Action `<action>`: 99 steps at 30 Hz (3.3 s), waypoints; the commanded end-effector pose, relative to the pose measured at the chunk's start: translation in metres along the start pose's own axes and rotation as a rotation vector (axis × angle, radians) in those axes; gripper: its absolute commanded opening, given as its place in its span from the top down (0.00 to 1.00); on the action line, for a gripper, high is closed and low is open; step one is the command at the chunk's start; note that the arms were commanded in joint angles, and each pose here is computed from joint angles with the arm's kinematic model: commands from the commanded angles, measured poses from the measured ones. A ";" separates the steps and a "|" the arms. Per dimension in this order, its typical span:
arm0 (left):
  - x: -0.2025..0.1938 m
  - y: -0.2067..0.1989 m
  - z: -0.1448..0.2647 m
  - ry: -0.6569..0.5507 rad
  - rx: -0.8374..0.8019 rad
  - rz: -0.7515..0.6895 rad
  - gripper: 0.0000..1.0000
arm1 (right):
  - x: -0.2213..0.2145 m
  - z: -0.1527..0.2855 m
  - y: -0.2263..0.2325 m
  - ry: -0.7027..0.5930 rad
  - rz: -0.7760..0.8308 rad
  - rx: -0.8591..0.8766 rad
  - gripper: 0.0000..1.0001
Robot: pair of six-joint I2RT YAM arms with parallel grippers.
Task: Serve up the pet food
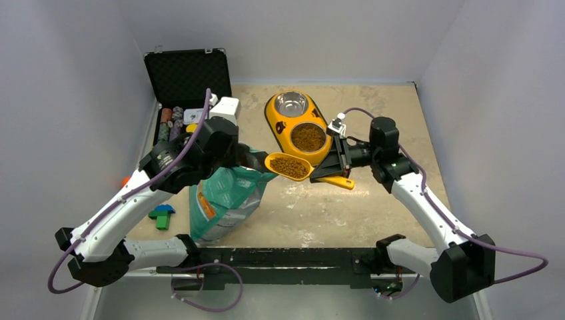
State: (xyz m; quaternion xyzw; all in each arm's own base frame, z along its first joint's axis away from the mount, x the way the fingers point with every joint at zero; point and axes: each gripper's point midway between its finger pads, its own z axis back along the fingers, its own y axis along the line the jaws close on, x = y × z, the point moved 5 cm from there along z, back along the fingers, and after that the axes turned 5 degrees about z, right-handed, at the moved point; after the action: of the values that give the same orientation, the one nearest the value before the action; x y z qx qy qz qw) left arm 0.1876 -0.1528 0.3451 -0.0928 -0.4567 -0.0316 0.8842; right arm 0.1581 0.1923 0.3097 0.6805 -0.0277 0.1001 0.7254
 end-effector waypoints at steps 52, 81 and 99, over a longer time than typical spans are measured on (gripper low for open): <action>0.044 0.060 0.066 -0.283 0.129 0.129 1.00 | 0.284 0.036 -0.171 -0.493 -0.469 -0.426 1.00; 0.037 0.059 0.065 -0.275 0.103 0.153 1.00 | 0.312 -0.005 -0.151 -0.636 -0.747 -0.768 1.00; 0.036 0.054 0.066 -0.269 0.058 0.154 1.00 | 0.323 -0.006 -0.119 -0.685 -0.663 -0.673 1.00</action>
State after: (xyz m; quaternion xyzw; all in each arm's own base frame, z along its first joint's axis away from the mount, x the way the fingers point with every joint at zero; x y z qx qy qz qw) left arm 0.1578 -0.0832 0.3701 -0.0423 -0.5029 0.0218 0.8630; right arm 0.4960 0.2280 0.2192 0.3496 -0.0376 -0.3905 0.8508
